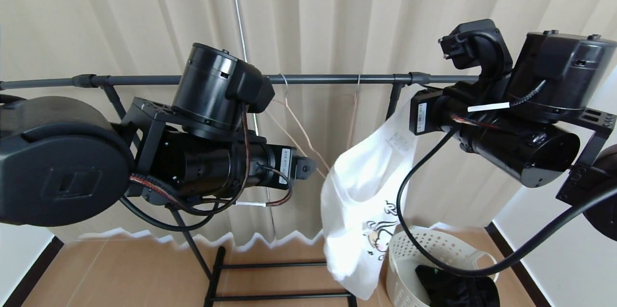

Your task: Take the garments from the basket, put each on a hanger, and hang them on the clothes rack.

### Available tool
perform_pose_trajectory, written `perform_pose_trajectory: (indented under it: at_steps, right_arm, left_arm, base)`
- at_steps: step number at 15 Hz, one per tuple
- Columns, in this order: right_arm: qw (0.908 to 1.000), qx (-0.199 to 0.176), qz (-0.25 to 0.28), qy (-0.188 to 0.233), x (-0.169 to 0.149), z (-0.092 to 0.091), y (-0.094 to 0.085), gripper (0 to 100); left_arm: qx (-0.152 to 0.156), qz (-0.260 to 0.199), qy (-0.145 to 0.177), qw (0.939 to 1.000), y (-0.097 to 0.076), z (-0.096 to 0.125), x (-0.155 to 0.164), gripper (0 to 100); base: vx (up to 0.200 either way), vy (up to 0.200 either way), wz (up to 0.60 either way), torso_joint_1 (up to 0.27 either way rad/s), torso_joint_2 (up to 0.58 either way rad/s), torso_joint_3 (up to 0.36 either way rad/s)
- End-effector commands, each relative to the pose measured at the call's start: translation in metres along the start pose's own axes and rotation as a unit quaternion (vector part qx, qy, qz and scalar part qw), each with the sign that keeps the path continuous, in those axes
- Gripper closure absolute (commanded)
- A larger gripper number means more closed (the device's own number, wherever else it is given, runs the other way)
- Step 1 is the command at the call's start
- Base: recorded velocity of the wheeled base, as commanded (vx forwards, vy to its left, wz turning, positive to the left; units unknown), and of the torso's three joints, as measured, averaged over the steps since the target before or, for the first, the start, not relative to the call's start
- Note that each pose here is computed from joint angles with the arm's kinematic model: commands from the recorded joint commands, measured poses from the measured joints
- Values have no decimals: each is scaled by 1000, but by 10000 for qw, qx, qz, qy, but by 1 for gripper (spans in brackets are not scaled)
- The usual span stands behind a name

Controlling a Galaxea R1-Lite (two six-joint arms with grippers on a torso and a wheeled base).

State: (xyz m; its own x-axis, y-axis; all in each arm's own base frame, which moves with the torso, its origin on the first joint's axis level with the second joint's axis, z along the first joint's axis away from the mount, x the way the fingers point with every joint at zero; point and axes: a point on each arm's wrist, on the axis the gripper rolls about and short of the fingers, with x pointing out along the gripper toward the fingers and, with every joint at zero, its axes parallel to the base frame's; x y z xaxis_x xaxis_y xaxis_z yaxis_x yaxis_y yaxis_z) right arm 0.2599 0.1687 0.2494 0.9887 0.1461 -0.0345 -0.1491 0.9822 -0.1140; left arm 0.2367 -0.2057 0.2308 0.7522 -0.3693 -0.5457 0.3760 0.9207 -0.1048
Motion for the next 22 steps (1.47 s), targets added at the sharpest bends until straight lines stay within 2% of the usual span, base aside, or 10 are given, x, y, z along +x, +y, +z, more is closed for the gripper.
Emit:
perform_pose_trajectory:
  at_steps: [1, 3, 7, 9, 11, 14, 18, 22]
  right_arm:
    - [9999, 52, -110, -113, -4, 7, -10, 100]
    - [9997, -17, -194, -165, -6, 11, -17, 100]
    - [9996, -124, -188, -164, -10, 10, -18, 100]
    - [9996, -154, -187, -149, -13, 9, -20, 100]
    - [9993, -305, -170, -122, -19, 7, -21, 100]
    - [9984, -555, -58, -130, -28, 5, -24, 100]
    - [9955, -860, 144, -379, -37, 1, -26, 100]
    - [9950, -895, 166, -414, -37, -1, -25, 100]
  left_arm:
    - [-66, 70, -5, 10000, 6, 2, 2, 0]
    - [-143, 198, -31, 9997, 12, 2, 18, 0]
    - [-291, 382, -342, 9983, 16, 8, 51, 0]
    - [-334, 803, -532, 9948, 15, 7, 80, 0]
    - [-358, 1028, -666, 9918, 12, 6, 99, 0]
    - [-369, 1165, -757, 9896, 8, 5, 118, 0]
    - [-395, 1428, -888, 9850, 6, 5, 137, 0]
    - [-403, 1805, -963, 9780, 4, 2, 164, 0]
  base:
    - [0, 0, 0, 0, 0, 0]
    - [0, 0, 0, 0, 0, 0]
    - [0, 0, 0, 0, 0, 0]
    - [0, 0, 0, 0, 0, 0]
    - [0, 0, 0, 0, 0, 0]
    - [0, 0, 0, 0, 0, 0]
    - [0, 0, 0, 0, 0, 0]
    - [0, 0, 0, 0, 0, 0]
